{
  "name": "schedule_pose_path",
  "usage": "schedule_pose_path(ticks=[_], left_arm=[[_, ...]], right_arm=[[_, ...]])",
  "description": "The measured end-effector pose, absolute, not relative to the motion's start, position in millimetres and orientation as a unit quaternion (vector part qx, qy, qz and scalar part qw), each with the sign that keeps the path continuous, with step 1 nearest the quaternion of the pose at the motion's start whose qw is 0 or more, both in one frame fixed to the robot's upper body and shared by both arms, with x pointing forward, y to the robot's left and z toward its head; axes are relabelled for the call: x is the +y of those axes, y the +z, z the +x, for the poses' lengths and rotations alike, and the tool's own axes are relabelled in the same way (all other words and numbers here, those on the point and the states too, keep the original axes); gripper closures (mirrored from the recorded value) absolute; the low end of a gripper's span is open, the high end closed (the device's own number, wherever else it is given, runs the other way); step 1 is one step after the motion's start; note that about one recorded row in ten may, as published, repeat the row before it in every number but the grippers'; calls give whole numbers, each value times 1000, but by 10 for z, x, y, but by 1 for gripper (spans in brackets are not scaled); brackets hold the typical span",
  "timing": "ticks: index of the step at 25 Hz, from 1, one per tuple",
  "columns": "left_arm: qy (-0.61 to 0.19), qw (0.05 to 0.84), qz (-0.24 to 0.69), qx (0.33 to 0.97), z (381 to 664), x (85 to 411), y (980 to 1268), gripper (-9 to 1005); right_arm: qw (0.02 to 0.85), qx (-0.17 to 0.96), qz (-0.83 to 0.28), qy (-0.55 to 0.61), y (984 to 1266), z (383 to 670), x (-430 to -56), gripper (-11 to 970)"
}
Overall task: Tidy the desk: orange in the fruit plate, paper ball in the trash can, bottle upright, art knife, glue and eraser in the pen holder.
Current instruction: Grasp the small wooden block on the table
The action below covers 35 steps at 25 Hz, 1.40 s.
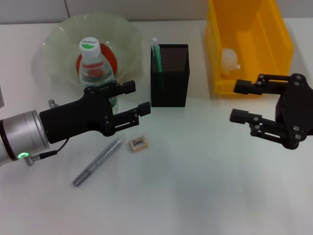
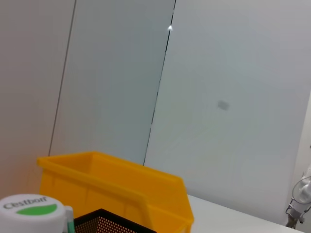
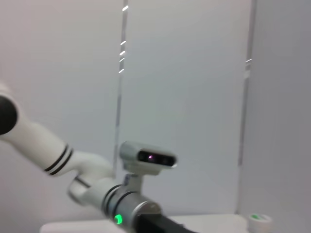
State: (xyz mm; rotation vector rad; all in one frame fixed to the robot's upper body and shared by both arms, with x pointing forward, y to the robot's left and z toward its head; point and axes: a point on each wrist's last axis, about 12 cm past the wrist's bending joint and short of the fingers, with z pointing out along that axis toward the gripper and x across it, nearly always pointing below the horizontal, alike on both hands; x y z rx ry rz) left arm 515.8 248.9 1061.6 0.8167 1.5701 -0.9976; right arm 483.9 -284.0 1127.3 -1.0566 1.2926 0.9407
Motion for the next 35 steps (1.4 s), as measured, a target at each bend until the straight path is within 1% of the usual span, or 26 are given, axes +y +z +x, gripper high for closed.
schedule_pose_path(ticks=[3,4,5,9,10,13,14,17,19,22,23,24,25,26,27,28,29,31,32,33,34,35], left_arm=[[-420,526,339,658,5158,2487,10616,332],[-420,528,329,661,5164,2491,10609,332],[-420,528,329,661,5164,2491,10609,333],[-424,525,342,654,5194,2423,10627,333],[-424,525,342,654,5194,2423,10627,333],[-442,518,304,666,5297,2442,10724,333],[-446,514,294,671,5330,2453,10755,333],[-446,514,294,671,5330,2453,10755,334],[-440,477,366,667,5328,2409,10923,334],[-438,467,382,666,5312,2396,10963,334],[-430,431,431,666,5311,2323,11145,334],[-416,413,458,668,5324,2278,11265,334],[-416,413,458,668,5324,2278,11265,334],[-399,395,481,673,5335,2233,11373,334],[-399,395,481,673,5335,2233,11373,334],[-374,376,505,681,5352,2155,11513,334],[-362,364,519,684,5358,2086,11583,334],[-362,364,519,684,5358,2086,11583,335],[-338,343,543,688,5370,1950,11702,335],[-283,297,586,699,5392,1662,11832,335],[-253,269,606,705,5402,1484,11847,335],[-246,263,608,707,5406,1456,11841,335]], right_arm=[[593,563,-415,398,11095,4778,-2926,467],[613,561,-395,391,10996,4710,-2986,467],[613,561,-395,391,10996,4710,-2986,467],[651,535,-370,392,10824,4520,-3000,461],[651,535,-370,392,10824,4520,-3000,461],[650,542,-351,399,10757,4475,-2987,461],[649,552,-334,403,10685,4448,-2967,461],[648,563,-321,400,10619,4440,-2949,461],[647,570,-315,396,10583,4439,-2941,461],[646,572,-313,397,10574,4433,-2937,461],[646,572,-311,398,10570,4430,-2934,461],[645,573,-309,400,10564,4432,-2925,461],[645,573,-309,400,10564,4432,-2925,461],[645,573,-309,401,10561,4434,-2922,461],[644,574,-308,401,10558,4434,-2919,461],[644,574,-307,403,10553,4431,-2913,461],[642,576,-302,406,10537,4424,-2901,461],[641,578,-299,407,10528,4419,-2899,461],[641,578,-299,407,10528,4419,-2899,461],[640,579,-298,407,10523,4416,-2898,461],[640,580,-295,408,10513,4403,-2897,461],[640,580,-295,408,10513,4403,-2897,461]])
